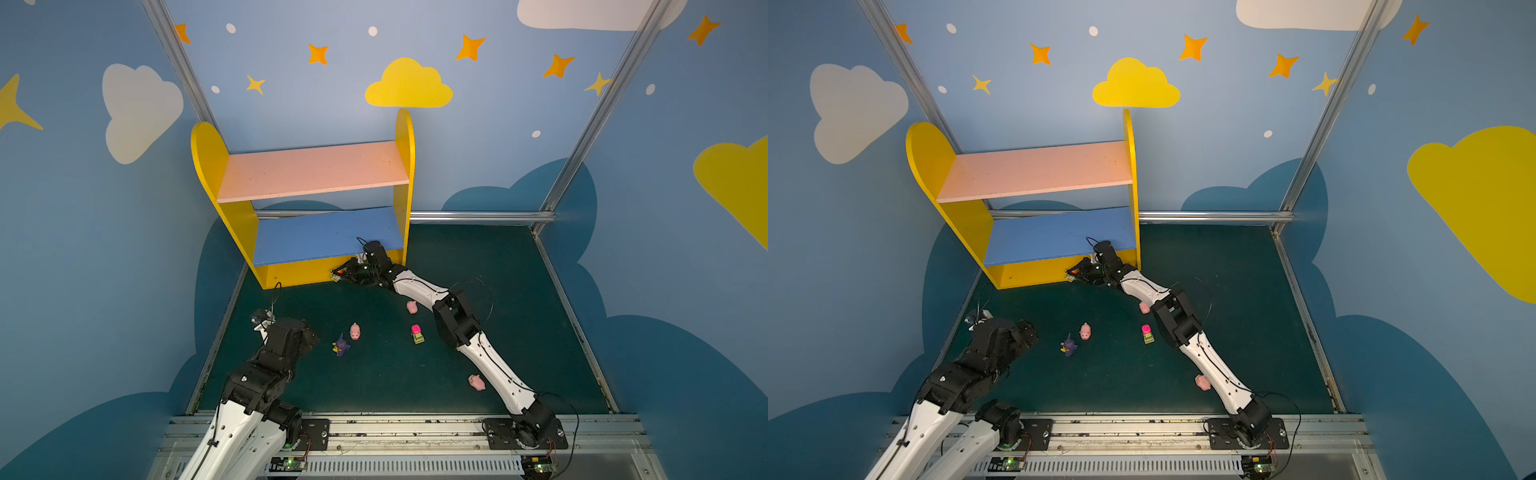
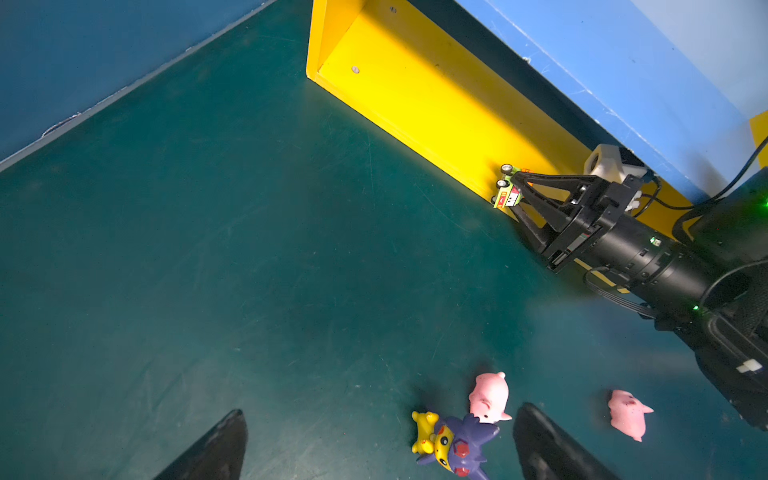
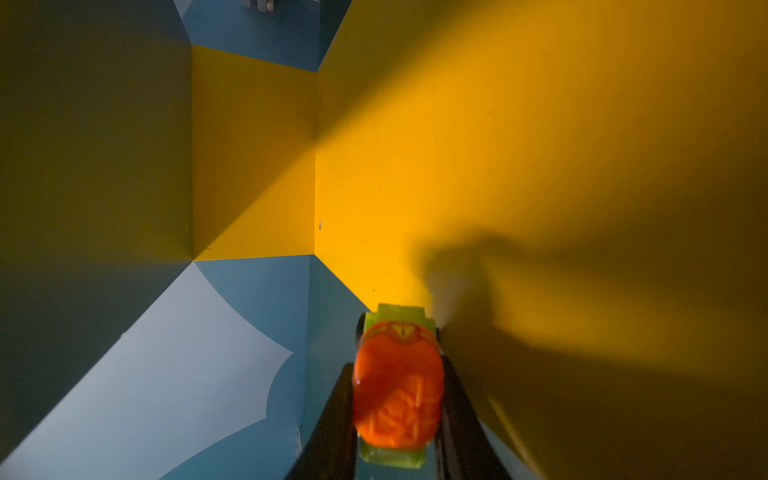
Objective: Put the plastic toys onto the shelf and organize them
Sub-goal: 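Lower the car onto the bottom shelf level and open the right gripper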
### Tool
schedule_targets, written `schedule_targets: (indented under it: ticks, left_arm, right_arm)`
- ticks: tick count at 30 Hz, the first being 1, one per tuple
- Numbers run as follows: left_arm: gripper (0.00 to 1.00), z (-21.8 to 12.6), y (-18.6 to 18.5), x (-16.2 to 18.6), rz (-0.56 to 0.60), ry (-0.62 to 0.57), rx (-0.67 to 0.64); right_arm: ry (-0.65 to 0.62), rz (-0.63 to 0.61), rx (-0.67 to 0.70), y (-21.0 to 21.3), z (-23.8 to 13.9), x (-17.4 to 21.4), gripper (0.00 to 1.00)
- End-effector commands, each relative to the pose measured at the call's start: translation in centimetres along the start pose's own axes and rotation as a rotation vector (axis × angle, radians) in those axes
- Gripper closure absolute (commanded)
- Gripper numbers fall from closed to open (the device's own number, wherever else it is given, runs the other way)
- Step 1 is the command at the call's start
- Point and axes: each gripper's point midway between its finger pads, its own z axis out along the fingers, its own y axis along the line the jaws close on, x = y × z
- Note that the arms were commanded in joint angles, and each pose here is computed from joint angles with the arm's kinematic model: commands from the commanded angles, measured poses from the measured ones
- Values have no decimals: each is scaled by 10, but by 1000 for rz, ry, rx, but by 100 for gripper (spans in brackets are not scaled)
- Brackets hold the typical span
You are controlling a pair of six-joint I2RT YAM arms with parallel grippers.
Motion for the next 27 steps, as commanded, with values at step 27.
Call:
schedule_targets:
  ticks: [27]
  left_arm:
    - [0, -5, -4, -2, -12, -8, 44]
  right_arm:
    - [-164, -35, 30, 2, -1, -31, 62]
